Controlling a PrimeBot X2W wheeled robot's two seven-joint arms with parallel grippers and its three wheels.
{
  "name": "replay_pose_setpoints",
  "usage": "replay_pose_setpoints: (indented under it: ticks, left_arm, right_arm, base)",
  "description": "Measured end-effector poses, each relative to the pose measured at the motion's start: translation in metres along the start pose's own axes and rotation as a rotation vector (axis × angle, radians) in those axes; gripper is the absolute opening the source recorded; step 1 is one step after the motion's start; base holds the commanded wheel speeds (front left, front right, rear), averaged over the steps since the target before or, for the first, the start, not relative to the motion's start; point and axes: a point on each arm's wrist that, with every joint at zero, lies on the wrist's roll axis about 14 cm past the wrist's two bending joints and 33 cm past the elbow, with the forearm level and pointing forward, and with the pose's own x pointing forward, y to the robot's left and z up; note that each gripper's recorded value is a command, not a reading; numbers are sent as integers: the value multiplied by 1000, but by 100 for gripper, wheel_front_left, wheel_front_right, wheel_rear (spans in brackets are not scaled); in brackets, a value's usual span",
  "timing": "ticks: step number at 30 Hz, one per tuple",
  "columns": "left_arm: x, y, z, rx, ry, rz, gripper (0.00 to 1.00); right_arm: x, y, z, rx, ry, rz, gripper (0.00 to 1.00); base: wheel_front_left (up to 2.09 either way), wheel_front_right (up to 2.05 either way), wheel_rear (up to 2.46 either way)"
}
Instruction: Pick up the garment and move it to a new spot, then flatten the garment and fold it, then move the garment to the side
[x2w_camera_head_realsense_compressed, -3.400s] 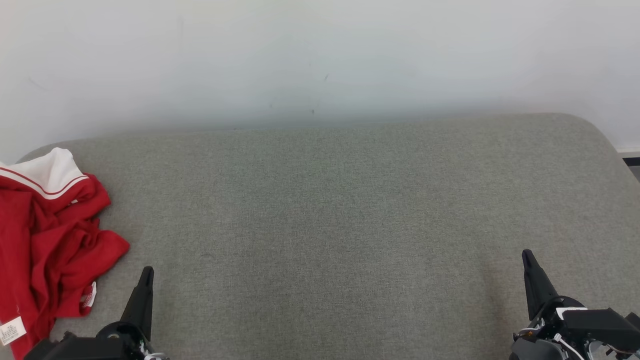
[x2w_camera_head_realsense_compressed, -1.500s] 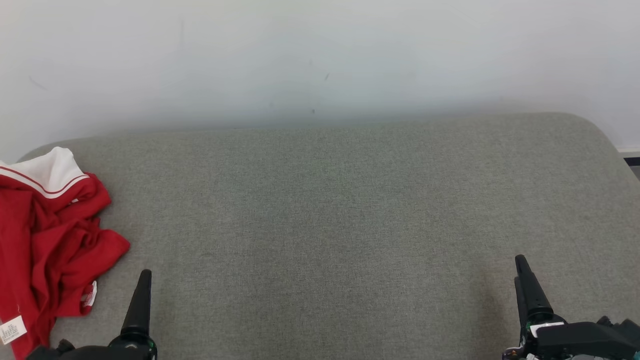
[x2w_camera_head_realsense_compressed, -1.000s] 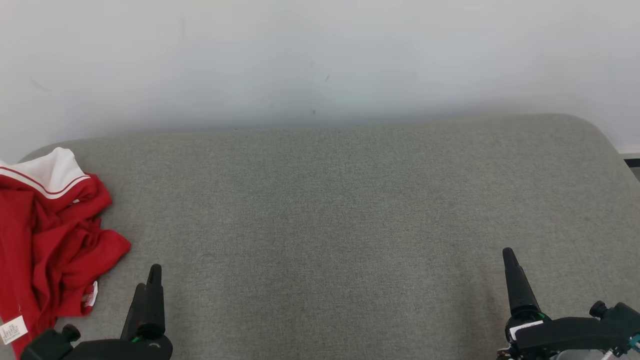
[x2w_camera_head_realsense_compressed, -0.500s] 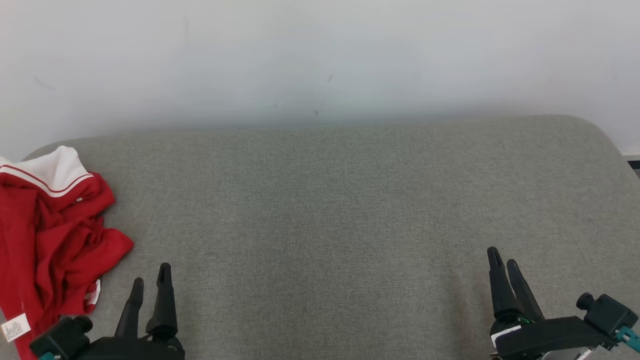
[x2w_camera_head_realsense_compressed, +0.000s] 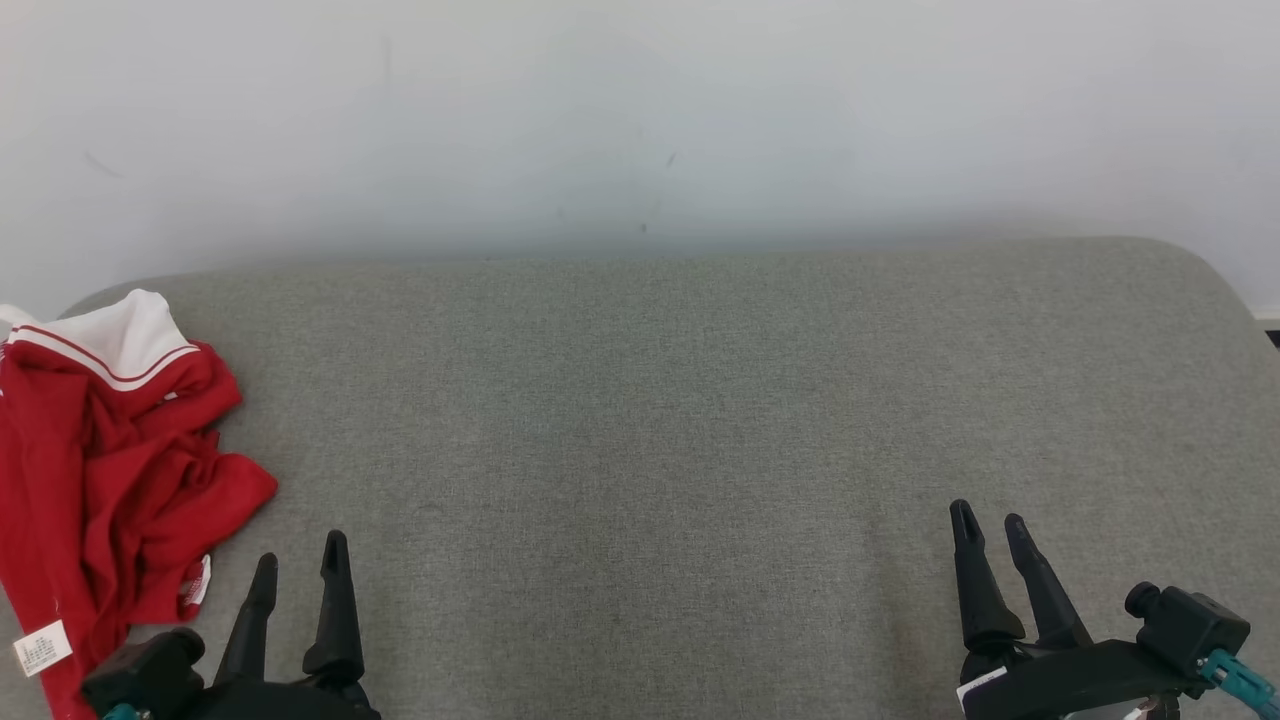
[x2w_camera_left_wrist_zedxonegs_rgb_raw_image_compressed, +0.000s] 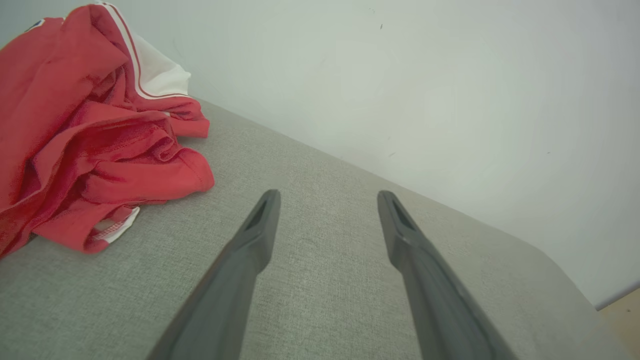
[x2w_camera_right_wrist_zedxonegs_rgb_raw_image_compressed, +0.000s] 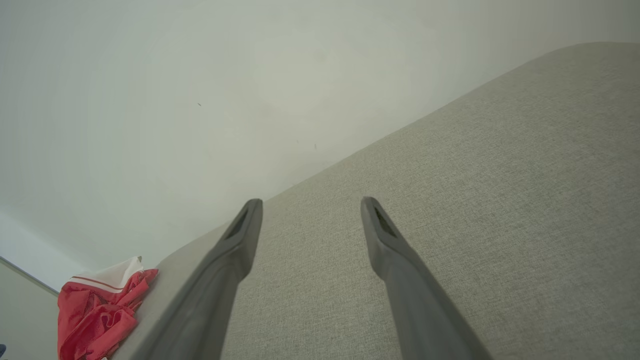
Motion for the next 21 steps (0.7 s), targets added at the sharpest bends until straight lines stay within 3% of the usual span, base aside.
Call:
replay_pose_setpoints:
  ticks: [21]
  left_arm:
    - [-4, 1, 17, 215, -76, -6, 100]
  right_arm:
    - [-1, 9, 1, -222, -19, 48, 100]
  base:
    - [0, 0, 0]
